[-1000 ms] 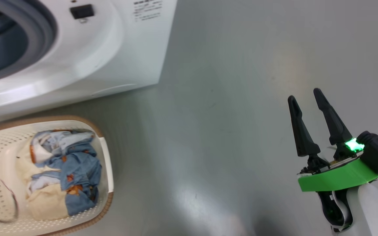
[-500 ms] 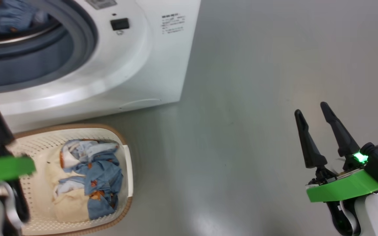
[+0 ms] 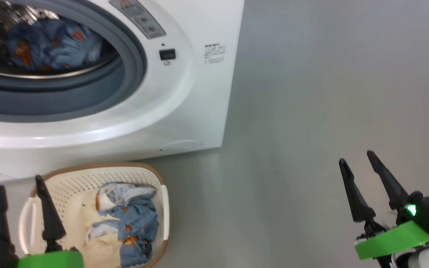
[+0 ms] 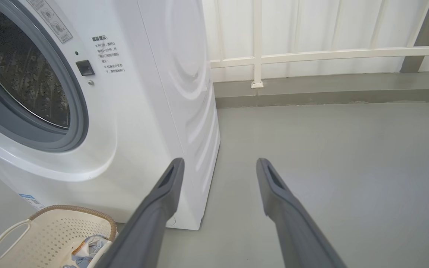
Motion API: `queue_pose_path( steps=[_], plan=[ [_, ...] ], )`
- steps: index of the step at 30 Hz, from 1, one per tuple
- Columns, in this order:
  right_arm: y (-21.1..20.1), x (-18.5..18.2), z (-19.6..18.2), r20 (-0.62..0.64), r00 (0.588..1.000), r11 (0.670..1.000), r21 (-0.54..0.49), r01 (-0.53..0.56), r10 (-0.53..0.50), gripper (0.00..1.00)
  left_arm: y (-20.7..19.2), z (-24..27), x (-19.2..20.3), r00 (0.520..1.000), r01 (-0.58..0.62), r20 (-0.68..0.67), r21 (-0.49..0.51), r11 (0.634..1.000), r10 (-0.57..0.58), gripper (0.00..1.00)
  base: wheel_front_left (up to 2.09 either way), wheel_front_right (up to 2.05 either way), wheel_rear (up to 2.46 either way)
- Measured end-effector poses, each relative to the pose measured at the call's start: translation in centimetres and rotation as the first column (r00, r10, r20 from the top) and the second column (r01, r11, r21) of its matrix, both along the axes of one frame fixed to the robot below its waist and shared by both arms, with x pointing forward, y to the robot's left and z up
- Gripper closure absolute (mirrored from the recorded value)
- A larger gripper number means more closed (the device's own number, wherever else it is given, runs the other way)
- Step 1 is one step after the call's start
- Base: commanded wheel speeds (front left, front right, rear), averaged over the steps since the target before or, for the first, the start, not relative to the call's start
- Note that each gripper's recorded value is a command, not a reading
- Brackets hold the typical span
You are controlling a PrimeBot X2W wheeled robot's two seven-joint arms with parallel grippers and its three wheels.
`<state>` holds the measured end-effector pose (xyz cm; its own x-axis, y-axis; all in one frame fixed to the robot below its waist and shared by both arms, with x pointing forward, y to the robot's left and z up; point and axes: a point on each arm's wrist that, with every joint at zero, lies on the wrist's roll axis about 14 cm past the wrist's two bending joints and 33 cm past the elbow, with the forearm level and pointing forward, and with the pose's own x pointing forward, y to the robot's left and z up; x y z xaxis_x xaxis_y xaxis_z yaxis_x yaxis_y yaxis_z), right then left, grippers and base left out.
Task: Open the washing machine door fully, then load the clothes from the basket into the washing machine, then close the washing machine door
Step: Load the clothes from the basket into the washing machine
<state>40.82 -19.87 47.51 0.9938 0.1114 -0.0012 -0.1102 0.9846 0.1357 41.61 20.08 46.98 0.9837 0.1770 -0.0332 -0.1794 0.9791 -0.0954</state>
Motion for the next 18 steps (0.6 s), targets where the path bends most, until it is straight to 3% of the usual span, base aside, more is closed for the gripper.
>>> queue_pose_path(
  steps=[18],
  plan=[
    [1.6, -4.7, 1.8, 0.033, 0.998, 0.998, -0.022, -0.05, 0.051, 0.0, -1.5, 1.5, -6.7, 0.994, 0.104, 0.013, 0.006, 0.995, -0.104, 0.0, 0.0, 0.0, 0.0]
  ],
)
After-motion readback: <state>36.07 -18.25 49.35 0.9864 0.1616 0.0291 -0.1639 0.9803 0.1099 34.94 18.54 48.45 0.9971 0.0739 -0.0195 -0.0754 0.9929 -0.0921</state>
